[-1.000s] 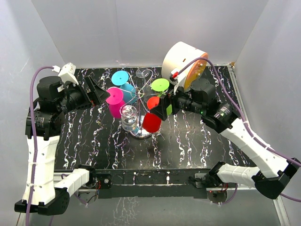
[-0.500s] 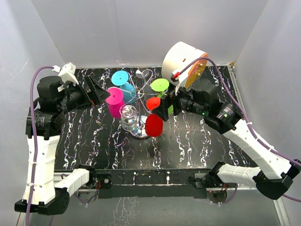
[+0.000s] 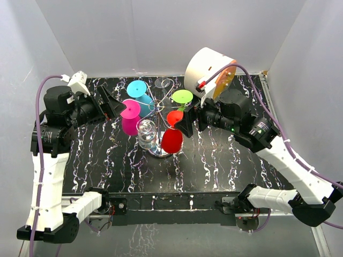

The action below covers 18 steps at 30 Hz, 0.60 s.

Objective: Take the wine glass off the wine glass rack

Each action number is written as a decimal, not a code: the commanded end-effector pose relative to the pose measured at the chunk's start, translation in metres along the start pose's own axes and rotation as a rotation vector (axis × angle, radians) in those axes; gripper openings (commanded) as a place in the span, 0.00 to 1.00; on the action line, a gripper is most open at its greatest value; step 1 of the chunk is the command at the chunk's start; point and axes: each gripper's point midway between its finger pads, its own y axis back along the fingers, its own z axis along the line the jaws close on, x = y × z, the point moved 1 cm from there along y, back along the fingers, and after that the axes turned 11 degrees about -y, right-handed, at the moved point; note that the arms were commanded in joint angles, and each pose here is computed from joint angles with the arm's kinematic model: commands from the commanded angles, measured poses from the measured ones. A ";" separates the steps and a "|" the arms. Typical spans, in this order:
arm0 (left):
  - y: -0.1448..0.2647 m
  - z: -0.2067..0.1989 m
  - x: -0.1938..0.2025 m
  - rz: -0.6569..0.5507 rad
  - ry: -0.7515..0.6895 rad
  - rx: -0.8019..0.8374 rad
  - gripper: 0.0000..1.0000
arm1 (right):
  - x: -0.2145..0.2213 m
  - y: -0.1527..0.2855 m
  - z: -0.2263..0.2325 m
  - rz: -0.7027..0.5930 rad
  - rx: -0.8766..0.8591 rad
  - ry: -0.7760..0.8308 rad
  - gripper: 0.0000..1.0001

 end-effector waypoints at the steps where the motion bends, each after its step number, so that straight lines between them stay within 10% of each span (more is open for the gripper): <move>1: 0.002 -0.008 -0.003 -0.012 -0.007 0.038 0.99 | -0.026 0.015 0.004 -0.128 0.022 -0.028 0.98; 18: 0.003 -0.009 -0.003 -0.009 -0.011 0.041 0.99 | -0.078 0.026 -0.060 -0.473 0.424 -0.451 0.97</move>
